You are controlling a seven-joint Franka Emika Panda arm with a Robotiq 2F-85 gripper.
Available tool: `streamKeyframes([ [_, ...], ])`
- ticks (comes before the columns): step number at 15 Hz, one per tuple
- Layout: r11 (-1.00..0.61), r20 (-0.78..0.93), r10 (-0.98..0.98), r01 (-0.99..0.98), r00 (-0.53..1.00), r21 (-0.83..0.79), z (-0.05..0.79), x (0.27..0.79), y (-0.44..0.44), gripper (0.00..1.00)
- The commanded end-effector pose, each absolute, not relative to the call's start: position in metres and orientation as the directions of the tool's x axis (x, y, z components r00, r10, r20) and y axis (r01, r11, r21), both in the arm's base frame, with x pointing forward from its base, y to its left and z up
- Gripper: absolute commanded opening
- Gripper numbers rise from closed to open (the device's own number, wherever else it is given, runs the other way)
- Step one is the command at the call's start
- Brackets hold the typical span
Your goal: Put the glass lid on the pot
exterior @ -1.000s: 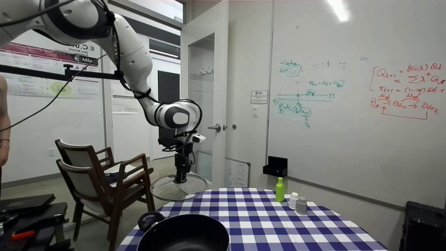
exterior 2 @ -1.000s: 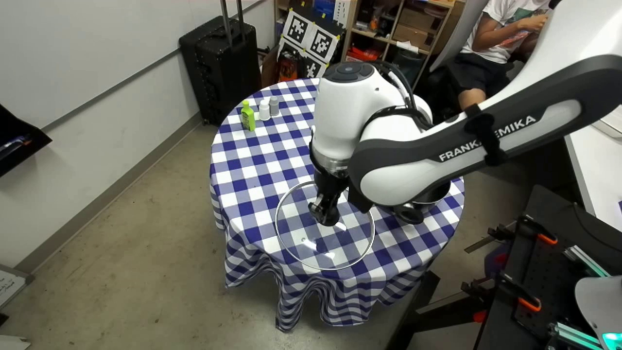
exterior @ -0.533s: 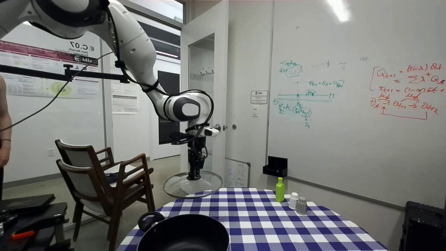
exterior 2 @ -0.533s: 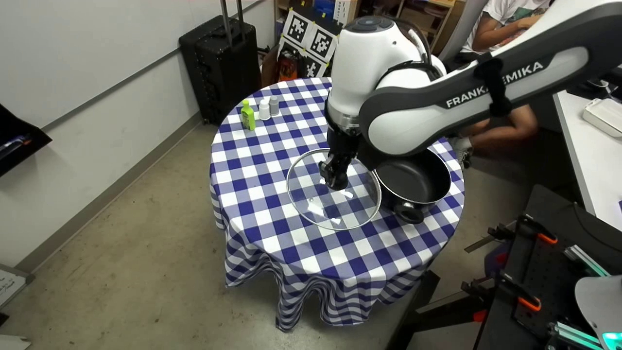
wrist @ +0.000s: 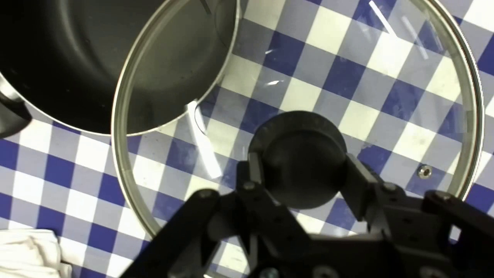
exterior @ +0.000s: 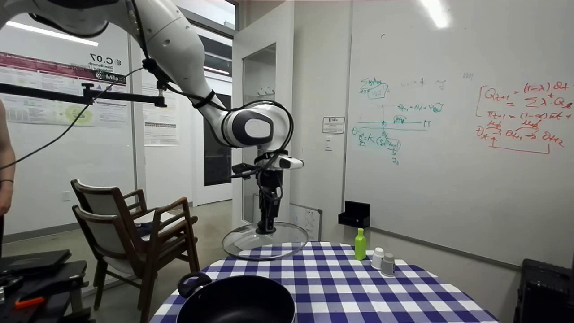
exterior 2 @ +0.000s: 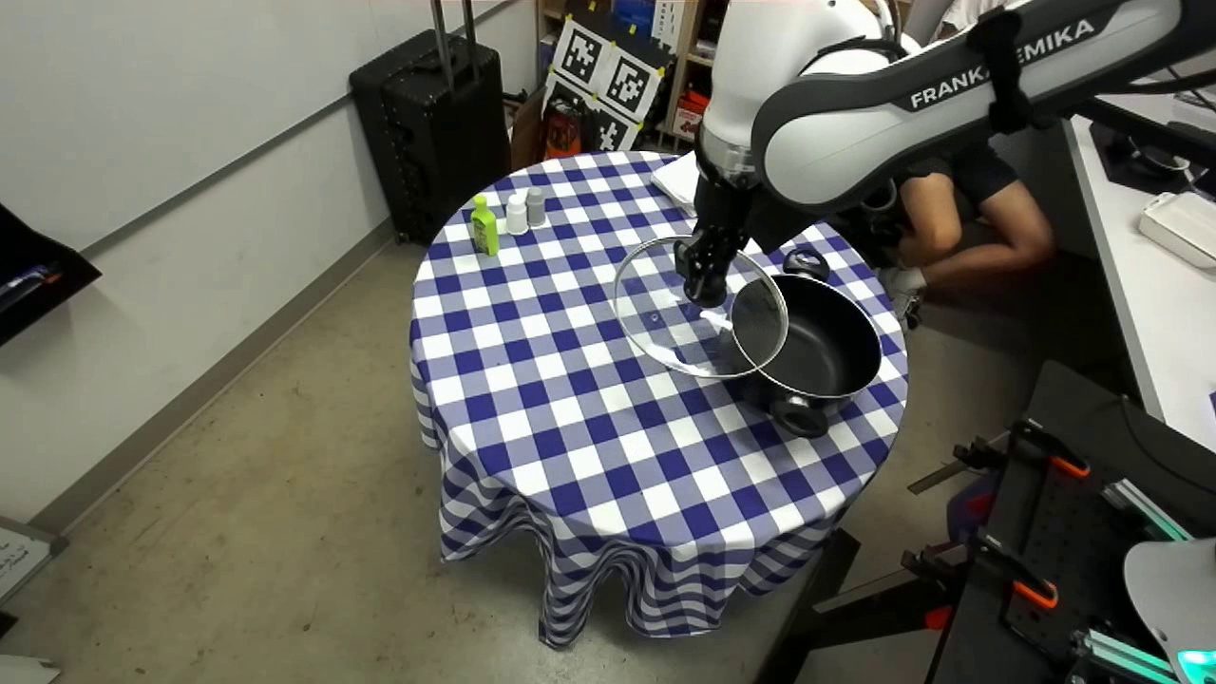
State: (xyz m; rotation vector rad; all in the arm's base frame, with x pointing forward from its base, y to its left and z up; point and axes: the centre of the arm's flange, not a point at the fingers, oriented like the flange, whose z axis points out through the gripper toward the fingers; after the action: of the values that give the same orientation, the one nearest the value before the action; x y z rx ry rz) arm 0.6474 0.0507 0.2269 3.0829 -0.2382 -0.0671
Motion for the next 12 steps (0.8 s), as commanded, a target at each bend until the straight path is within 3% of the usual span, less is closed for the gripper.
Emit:
streamKeyframes([
  [1, -0.977, -0.074, -0.209, -0.206, 0.975, 0.052, 0.24, 0.617, 0.013, 0.26],
  [12, -0.952, -0.098, -0.3, -0.305, 0.949, -0.04, 0.239, 0.533, -0.05, 0.26],
])
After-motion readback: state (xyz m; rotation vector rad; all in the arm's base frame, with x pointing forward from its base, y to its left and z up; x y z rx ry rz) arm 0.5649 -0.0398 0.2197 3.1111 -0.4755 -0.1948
